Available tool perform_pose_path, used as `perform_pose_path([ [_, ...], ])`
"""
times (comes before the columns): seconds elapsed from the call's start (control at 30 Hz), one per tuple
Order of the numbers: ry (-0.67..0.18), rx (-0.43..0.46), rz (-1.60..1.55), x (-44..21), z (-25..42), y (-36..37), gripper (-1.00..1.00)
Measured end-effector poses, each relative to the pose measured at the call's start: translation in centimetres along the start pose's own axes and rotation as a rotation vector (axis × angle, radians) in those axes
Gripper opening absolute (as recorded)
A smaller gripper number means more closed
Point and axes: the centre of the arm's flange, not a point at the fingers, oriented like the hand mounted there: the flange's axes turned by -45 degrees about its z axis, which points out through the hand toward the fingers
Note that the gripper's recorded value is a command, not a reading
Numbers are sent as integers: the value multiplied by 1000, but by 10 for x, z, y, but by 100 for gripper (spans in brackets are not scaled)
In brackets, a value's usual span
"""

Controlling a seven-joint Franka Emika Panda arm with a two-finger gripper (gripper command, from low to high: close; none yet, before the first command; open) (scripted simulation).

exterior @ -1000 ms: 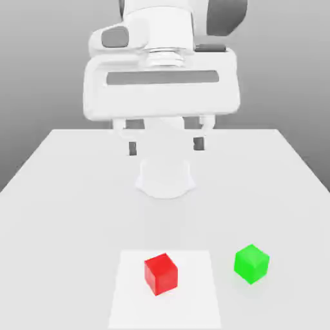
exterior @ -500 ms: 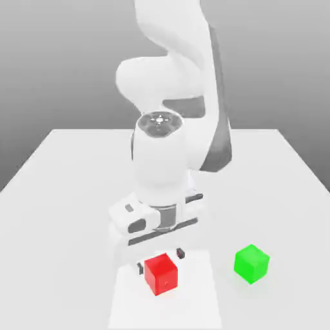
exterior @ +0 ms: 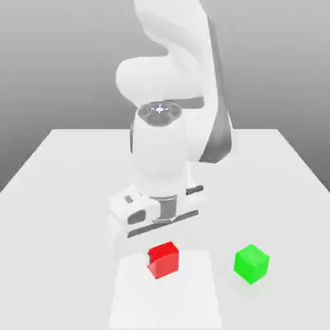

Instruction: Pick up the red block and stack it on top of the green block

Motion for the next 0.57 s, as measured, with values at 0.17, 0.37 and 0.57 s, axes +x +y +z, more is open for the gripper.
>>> perform_pose_path([
  [0.17, 0, 3, -297, 40, -19, -92, -100],
  [0.37, -2, -1, -496, 54, -9, -155, -100],
  [0.57, -2, -2, -493, 53, 29, -154, 100],
])
